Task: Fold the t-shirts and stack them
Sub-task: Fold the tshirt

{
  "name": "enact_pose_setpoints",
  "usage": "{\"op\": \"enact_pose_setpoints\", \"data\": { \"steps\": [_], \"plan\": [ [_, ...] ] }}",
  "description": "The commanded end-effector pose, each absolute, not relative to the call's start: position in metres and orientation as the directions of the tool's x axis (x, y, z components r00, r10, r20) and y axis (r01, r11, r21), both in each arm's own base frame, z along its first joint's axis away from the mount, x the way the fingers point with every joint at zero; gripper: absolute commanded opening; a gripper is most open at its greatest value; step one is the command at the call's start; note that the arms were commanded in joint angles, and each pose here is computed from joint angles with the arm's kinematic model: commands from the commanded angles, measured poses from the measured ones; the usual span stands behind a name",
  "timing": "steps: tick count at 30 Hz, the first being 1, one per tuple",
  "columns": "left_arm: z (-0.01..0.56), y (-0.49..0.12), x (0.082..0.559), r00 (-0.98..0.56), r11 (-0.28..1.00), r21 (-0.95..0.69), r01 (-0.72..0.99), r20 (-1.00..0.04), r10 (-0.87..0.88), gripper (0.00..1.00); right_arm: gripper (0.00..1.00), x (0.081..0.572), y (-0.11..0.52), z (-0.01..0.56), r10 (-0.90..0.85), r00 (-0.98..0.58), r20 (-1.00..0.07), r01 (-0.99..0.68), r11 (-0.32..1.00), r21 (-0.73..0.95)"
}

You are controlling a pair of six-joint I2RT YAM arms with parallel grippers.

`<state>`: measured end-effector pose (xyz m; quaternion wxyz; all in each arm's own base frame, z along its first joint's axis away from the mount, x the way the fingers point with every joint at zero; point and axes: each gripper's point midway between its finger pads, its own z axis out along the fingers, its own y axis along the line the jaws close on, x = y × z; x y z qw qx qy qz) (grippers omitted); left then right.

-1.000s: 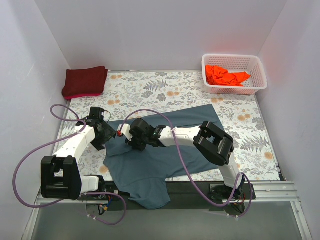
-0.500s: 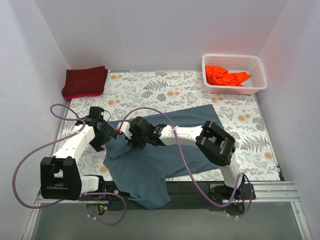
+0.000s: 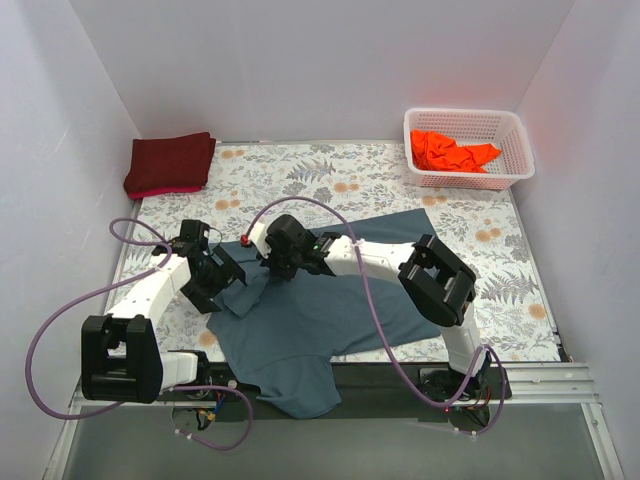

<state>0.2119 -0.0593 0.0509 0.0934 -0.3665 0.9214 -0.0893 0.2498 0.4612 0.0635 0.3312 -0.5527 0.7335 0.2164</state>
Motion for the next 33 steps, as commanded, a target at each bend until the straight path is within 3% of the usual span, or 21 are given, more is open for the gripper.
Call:
{"op": "enact_pose_setpoints", "data": {
  "steps": [1,15,18,22,25,28,33],
  "plan": [
    [0.056,-0.071,0.209,-0.729,0.713,-0.298,-0.635,-0.075,-0.680,0.89,0.01,0.261,0.472,0.097,-0.602,-0.193,-0.775,-0.946,0.323,-0.015],
    [0.067,-0.083,0.220,-0.736,0.699,-0.381,-0.605,-0.066,-0.673,0.90,0.09,0.295,0.481,0.090,-0.557,-0.336,-0.759,-0.905,0.414,0.096],
    [0.069,-0.087,0.224,-0.732,0.687,-0.408,-0.601,-0.064,-0.679,0.91,0.14,0.302,0.479,0.083,-0.552,-0.383,-0.741,-0.889,0.438,0.134],
    [0.071,-0.093,0.232,-0.730,0.672,-0.452,-0.587,-0.062,-0.680,0.92,0.32,0.314,0.472,0.079,-0.520,-0.453,-0.724,-0.850,0.496,0.176],
    [0.071,-0.097,0.236,-0.726,0.658,-0.474,-0.586,-0.054,-0.685,0.92,0.38,0.325,0.462,0.085,-0.477,-0.506,-0.719,-0.810,0.548,0.208],
    [0.072,-0.101,0.239,-0.726,0.647,-0.490,-0.584,-0.041,-0.686,0.92,0.39,0.337,0.450,0.092,-0.434,-0.545,-0.717,-0.774,0.589,0.231],
    [0.071,-0.101,0.239,-0.728,0.652,-0.490,-0.579,-0.051,-0.684,0.91,0.39,0.330,0.443,0.107,-0.431,-0.538,-0.725,-0.795,0.545,0.265]
  ]
}}
